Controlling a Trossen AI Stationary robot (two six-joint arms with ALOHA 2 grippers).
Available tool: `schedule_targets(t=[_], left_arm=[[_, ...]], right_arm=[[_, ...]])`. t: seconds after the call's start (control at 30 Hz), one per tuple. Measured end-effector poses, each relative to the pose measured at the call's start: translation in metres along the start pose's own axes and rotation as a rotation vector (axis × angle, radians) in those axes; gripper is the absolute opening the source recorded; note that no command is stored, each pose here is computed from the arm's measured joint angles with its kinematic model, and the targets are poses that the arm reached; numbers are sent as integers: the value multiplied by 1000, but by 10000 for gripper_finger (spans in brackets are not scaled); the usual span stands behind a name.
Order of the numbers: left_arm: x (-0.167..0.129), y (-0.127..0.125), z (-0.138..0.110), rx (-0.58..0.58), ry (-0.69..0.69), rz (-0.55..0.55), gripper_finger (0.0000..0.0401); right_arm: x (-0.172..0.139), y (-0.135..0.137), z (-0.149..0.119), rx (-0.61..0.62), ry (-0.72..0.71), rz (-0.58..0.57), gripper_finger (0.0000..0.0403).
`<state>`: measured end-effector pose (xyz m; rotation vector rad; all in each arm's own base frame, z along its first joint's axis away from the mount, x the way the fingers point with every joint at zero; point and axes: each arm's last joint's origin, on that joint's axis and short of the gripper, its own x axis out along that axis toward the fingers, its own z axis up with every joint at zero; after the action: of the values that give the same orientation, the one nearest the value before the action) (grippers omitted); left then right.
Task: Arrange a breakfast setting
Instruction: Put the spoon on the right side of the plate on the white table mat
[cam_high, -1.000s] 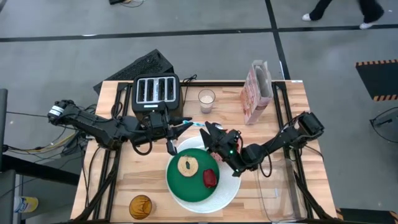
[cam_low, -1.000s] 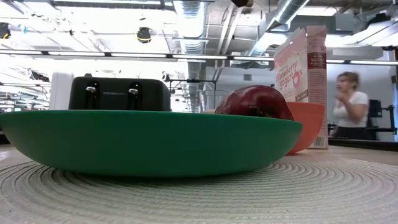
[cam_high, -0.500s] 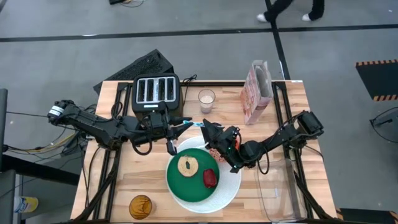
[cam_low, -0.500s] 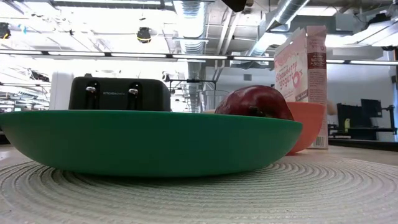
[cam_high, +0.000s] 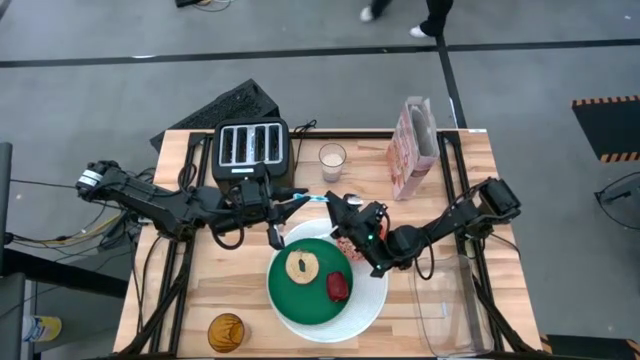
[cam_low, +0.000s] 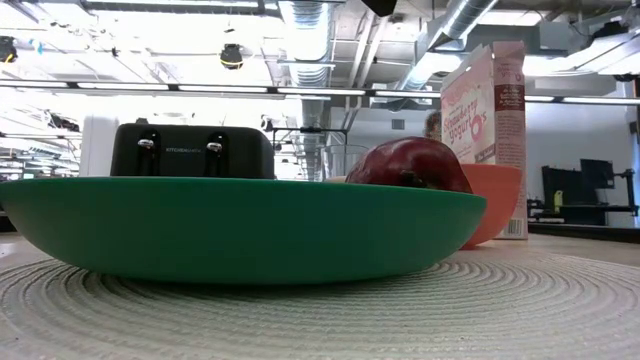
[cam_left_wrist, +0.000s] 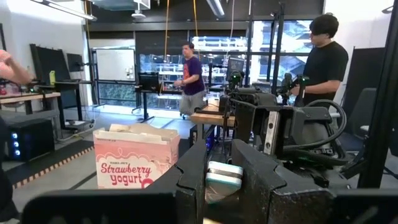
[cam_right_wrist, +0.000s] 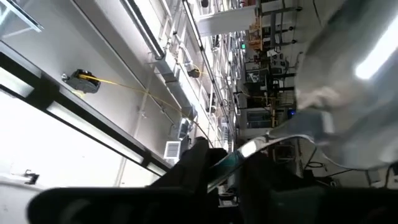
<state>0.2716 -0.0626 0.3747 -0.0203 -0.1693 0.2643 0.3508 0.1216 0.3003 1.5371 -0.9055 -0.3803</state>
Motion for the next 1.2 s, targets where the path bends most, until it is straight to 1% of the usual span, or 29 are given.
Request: schedule_targets(t=[0.13,0.4,0.43,0.47,0.5,0.57,0.67,0.93,1.07,1.13,1.2], left_arm=[[0,0,0,0,1,3,54],[0,0,2,-28,-16,-2,58],[0,0,2,-41,-22,-5,61],[0,0,3,-58,-32,-15,64],[0,0,3,-69,-30,-20,67],[1,0,3,-85,-33,-35,75],[1,0,3,-86,-34,-65,89],[1,1,5,-90,-44,-62,138],[0,1,5,-94,-43,-62,162],[-1,2,7,-119,-48,-52,168],[-2,3,9,-132,-51,-52,170]], right_arm=[[0,2,1,-13,-4,4,63],[-2,5,1,-64,-2,19,57],[-2,5,1,-79,2,26,56],[-2,5,0,-125,11,27,54],[-3,4,1,-124,8,32,53],[-5,2,0,-166,11,24,53],[-5,7,1,-140,2,35,53],[-7,8,1,-127,6,40,54],[-15,15,0,-158,25,43,54],[-19,19,1,-167,32,45,54],[-25,24,2,-206,47,44,54]])
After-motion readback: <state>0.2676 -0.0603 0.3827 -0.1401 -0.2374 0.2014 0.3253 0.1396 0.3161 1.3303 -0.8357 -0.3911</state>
